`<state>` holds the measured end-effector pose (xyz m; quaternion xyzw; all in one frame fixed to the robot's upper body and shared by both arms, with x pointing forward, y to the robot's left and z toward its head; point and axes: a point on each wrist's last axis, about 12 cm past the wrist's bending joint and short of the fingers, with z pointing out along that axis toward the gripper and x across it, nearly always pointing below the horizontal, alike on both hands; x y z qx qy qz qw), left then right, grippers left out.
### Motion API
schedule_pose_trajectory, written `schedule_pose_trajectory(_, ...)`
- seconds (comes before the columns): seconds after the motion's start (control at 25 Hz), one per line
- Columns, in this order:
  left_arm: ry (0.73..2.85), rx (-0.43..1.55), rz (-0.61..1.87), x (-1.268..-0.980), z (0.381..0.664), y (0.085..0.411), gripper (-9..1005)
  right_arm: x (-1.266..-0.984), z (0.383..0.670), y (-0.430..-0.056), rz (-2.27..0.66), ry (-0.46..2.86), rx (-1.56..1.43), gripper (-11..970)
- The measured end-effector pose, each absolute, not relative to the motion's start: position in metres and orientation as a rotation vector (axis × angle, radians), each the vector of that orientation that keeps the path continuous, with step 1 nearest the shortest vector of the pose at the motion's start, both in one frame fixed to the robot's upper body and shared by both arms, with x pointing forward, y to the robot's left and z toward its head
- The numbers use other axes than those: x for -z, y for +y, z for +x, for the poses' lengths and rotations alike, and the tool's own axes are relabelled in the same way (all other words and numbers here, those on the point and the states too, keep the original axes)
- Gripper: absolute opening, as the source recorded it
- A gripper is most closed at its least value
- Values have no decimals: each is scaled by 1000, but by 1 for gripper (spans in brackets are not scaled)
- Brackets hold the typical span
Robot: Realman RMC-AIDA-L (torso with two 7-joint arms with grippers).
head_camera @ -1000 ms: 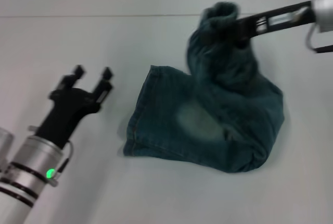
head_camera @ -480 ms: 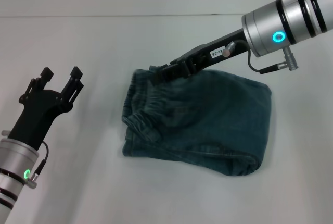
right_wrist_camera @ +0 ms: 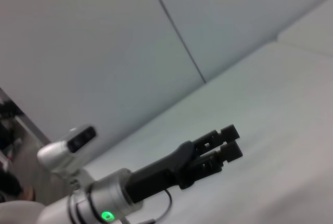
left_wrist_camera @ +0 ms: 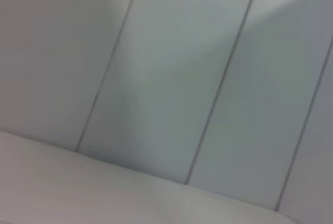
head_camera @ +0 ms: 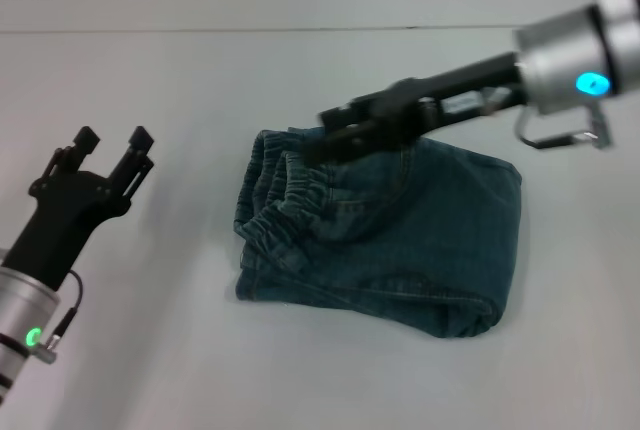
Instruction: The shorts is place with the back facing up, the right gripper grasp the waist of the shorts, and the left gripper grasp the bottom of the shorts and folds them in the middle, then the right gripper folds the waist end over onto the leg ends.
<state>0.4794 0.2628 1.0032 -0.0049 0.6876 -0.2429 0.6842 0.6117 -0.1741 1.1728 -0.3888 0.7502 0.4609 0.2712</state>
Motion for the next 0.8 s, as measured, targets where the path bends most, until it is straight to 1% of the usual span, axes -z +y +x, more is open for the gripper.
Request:
schedule_pose_trajectory(0.12, 1541, 616, 31, -1010, 474, 285, 775, -1166, 593, -207, -1003, 1905, -1279, 753)
schedule_pose_trajectory(0.16, 1546, 647, 60, -1014, 472, 295, 775, -1161, 584, -221, -982, 1875, -1283, 771)
schedule_pose_trajectory(0.2, 1565, 720, 153, -1025, 469, 314, 775, -1156, 576, -234, -974, 1839, -1282, 790)
schedule_pose_trajectory(0.24, 1565, 720, 153, -1025, 469, 314, 775, -1150, 567, -247, -960, 1808, -1273, 808)
schedule_pose_trajectory(0.36, 1624, 854, 318, -1043, 467, 330, 775, -1130, 538, -280, -916, 1747, -1227, 864)
schedule_pose_trajectory(0.48, 1691, 957, 509, -1060, 464, 334, 775, -1108, 510, -303, -885, 1735, -1168, 913)
schedule_pose_trajectory(0.6, 1757, 1016, 639, -1070, 464, 333, 775, -1086, 484, -317, -845, 1763, -1142, 959)
schedule_pose_trajectory(0.72, 1815, 1085, 720, -1073, 466, 327, 775, -1071, 465, -324, -811, 1756, -1110, 959)
schedule_pose_trajectory(0.8, 1838, 1114, 753, -1073, 468, 323, 775, -1066, 460, -327, -792, 1748, -1093, 959)
